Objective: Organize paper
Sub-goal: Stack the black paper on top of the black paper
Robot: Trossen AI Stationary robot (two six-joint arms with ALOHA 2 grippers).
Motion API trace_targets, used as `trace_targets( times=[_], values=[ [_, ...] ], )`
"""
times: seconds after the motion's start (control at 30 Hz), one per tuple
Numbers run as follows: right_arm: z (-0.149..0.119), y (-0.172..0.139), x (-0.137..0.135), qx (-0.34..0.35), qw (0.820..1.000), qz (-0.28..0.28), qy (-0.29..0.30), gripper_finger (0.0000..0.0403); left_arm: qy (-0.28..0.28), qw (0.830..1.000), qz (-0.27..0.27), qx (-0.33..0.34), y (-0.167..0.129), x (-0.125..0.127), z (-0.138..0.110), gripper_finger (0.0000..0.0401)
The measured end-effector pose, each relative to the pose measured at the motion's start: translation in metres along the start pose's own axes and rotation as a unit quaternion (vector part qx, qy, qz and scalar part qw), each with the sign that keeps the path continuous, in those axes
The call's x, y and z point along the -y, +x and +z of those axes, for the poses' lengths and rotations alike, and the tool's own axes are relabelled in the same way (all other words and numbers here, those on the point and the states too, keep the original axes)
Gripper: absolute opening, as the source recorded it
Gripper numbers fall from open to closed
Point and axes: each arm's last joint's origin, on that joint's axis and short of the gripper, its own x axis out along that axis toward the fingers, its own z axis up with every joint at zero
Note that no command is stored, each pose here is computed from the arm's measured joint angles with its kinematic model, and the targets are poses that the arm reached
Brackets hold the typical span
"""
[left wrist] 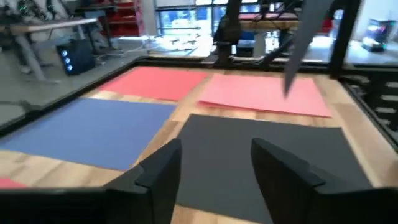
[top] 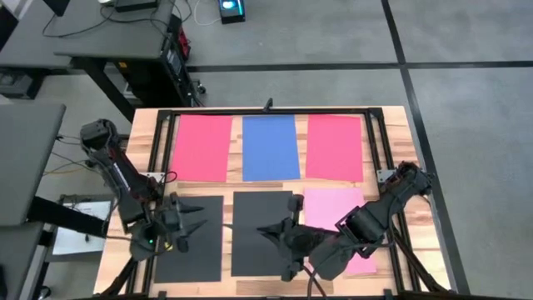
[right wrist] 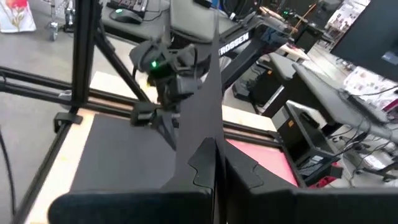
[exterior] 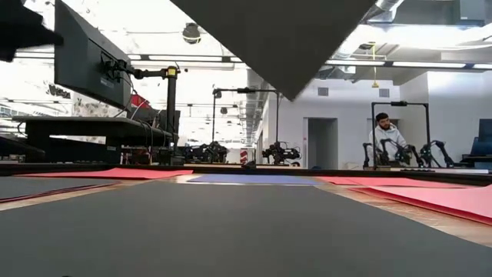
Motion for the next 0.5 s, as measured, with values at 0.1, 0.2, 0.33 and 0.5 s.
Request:
trace_targets(
  times=[0.1, 0.2, 0.33, 0.5],
  values=[
    [0.0, 0.003, 0.004, -0.002, 1.0, 0.007, -0.008, 0.0, -0.025, 0.999, -0.041, -0.021, 0.012, 0.002, -0.004, 0.0186],
    [0.0, 0.007, 0.007, -0.001, 1.0, 0.014, -0.005, 0.0, -0.029, 0.994, -0.101, 0.009, 0.023, 0.006, 0.003, 0.0187],
    [0.0, 0.009, 0.01, -0.001, 1.0, 0.019, -0.01, 0.0, -0.022, 0.982, -0.166, 0.084, 0.04, -0.002, 0.012, 0.0187],
    [0.002, 0.003, 0.006, 0.005, 0.999, 0.031, -0.014, 0.0, -0.029, 0.977, -0.187, 0.096, 0.062, -0.015, 0.004, 0.0187]
  ],
)
